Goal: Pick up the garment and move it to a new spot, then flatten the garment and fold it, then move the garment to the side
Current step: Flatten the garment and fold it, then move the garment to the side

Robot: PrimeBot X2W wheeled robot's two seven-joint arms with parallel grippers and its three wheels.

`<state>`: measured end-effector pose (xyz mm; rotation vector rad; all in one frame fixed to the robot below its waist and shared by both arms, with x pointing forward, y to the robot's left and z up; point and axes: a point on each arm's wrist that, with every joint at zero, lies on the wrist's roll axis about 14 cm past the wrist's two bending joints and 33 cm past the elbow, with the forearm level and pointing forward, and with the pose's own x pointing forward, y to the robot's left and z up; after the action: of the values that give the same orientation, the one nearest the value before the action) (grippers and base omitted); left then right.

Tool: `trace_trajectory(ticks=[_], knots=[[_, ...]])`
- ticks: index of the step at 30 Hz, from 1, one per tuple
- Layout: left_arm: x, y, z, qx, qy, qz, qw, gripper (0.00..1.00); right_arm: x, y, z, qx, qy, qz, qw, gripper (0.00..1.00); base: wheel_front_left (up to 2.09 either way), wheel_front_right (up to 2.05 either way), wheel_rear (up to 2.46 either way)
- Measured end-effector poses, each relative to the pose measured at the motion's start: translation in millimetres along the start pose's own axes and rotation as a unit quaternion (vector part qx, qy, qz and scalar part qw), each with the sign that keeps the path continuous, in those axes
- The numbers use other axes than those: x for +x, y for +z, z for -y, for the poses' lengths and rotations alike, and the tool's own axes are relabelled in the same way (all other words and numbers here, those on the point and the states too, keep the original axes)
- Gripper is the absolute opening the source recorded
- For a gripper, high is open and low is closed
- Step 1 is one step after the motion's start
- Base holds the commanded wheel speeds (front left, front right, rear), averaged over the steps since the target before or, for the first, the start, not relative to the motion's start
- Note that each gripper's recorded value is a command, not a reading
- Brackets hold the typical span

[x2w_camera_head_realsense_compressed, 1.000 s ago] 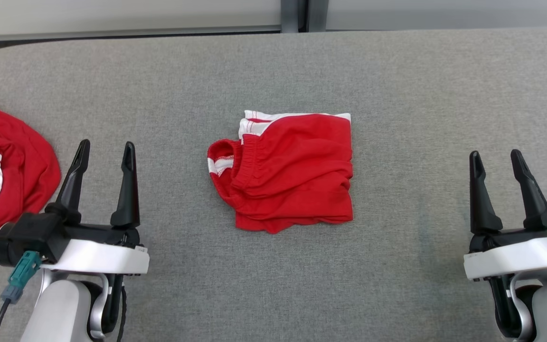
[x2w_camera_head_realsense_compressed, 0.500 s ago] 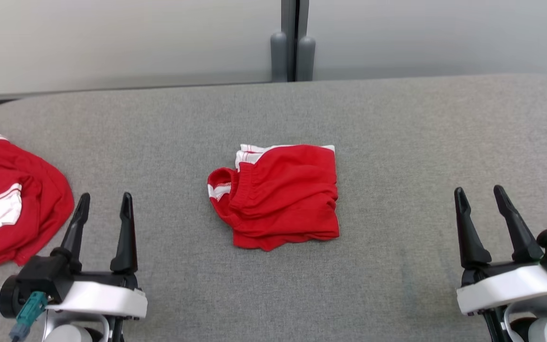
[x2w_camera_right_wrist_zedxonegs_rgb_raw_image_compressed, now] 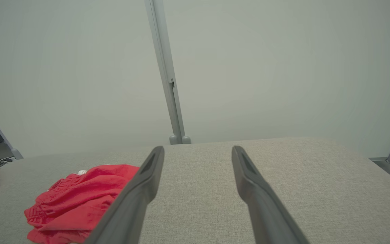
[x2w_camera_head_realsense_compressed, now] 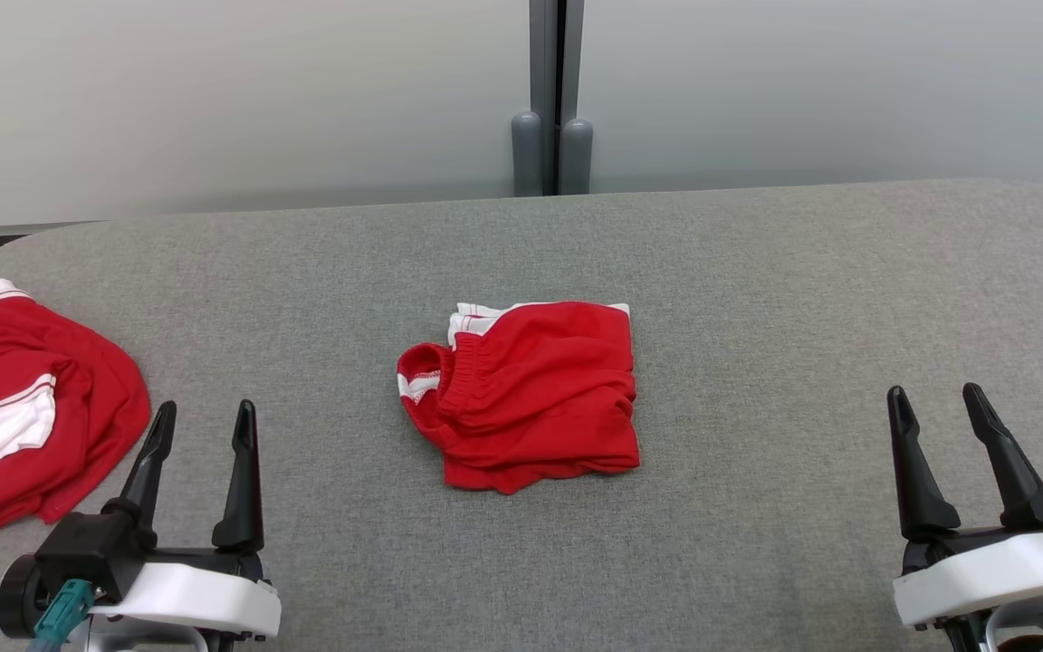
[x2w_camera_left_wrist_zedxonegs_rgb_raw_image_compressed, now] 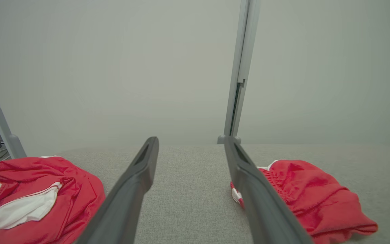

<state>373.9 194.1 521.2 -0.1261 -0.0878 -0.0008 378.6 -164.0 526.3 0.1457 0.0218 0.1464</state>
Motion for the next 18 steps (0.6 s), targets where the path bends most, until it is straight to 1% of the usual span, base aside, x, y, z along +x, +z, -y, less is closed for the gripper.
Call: trace_trajectory(ticks=[14, 18], knots=[[-5, 1, -1, 0.004, -0.001, -0.011, 1.0, 1.0, 4, 2, -6, 0.004, 0.006, 0.003, 1.0, 1.0, 0.0, 0.0, 0.0], [-6, 4, -3, 0.004, 0.003, -0.007, 1.0, 1.0, 9, -5, -10, 0.006, 0.014, -0.009, 1.0, 1.0, 0.0, 0.0, 0.0]])
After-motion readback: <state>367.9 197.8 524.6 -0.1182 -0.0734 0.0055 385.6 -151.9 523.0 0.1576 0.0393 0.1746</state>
